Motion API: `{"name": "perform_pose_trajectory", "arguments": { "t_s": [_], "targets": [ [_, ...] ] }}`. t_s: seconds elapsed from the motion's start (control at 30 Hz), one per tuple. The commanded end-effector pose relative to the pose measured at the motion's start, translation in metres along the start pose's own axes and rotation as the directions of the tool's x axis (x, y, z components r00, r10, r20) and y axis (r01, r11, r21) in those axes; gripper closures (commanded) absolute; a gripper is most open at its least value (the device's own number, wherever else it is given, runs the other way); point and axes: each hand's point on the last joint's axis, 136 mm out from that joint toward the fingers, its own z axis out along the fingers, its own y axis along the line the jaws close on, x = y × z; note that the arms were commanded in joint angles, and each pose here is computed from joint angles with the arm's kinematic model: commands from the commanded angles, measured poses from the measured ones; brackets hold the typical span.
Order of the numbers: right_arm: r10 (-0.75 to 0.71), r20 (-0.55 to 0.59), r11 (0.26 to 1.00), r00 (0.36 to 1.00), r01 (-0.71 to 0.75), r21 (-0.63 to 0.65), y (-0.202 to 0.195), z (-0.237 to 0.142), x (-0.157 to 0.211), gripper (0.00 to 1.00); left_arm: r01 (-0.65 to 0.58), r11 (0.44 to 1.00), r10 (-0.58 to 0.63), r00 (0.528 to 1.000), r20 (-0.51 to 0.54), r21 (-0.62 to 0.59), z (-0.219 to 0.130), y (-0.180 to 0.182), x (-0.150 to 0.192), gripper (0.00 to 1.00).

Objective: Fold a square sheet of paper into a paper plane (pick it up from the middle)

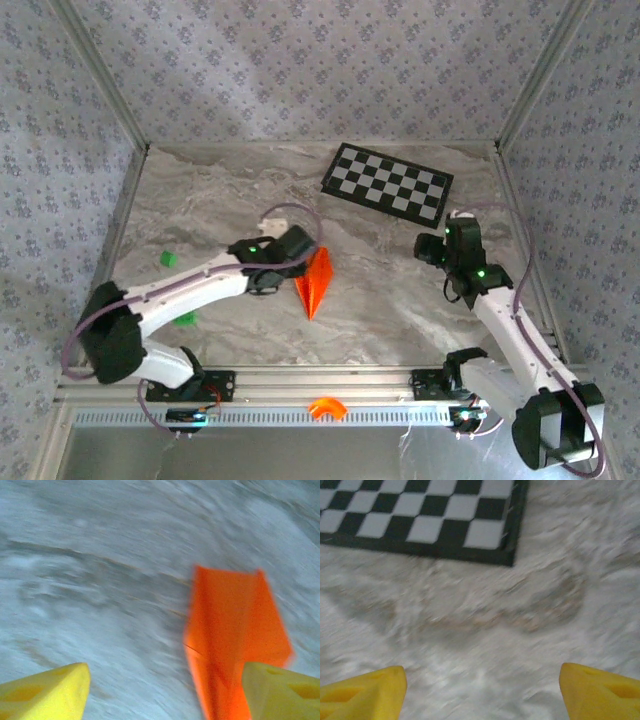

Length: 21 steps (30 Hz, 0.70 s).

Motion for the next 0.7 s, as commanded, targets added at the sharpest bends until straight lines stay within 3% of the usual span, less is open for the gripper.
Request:
{"name": "perform_pose_trajectory", "arguments": {
  "t_s": [0.0,0.07,0.23,0.33,0.43,0.57,0.67],
  "targets": [
    [-0.109,0.125,0.975,0.986,0.082,0.205,-0.046,0.012,-0.011,0.19,-0.01,0.993,0.023,0.993,0.113,-0.119,0.006,0.052,-0.03,0.12],
    [-0.082,0.174,0.974,0.981,0.042,0.224,-0.056,0.01,-0.017,0.19,0.007,0.982,0.023,0.987,0.161,-0.187,0.011,0.086,-0.042,0.04],
    [-0.07,0.265,0.99,0.962,0.034,0.138,-0.057,0.032,-0.014,0.19,0.12,0.948,-0.053,0.973,0.225,-0.293,0.026,0.159,-0.065,0.03],
    [-0.1,0.274,0.991,0.956,0.073,0.109,-0.052,0.046,-0.017,0.19,0.109,0.937,-0.02,0.966,0.259,-0.333,0.044,0.189,-0.072,0.03],
    [-0.141,0.298,0.99,0.944,0.13,0.056,-0.039,0.062,-0.021,0.19,0.07,0.925,0.031,0.966,0.257,-0.373,0.06,0.208,-0.075,0.03],
    [-0.152,0.297,0.988,0.943,0.153,0.02,-0.031,0.084,-0.022,0.19,-0.014,0.944,0.09,0.972,0.219,-0.328,0.087,0.214,-0.079,0.03],
    [-0.158,0.276,0.987,0.948,0.162,0.01,-0.028,0.097,-0.024,0.18,0.044,0.966,0.026,0.963,0.268,-0.254,0.1,0.223,-0.088,0.03]
  ]
}}
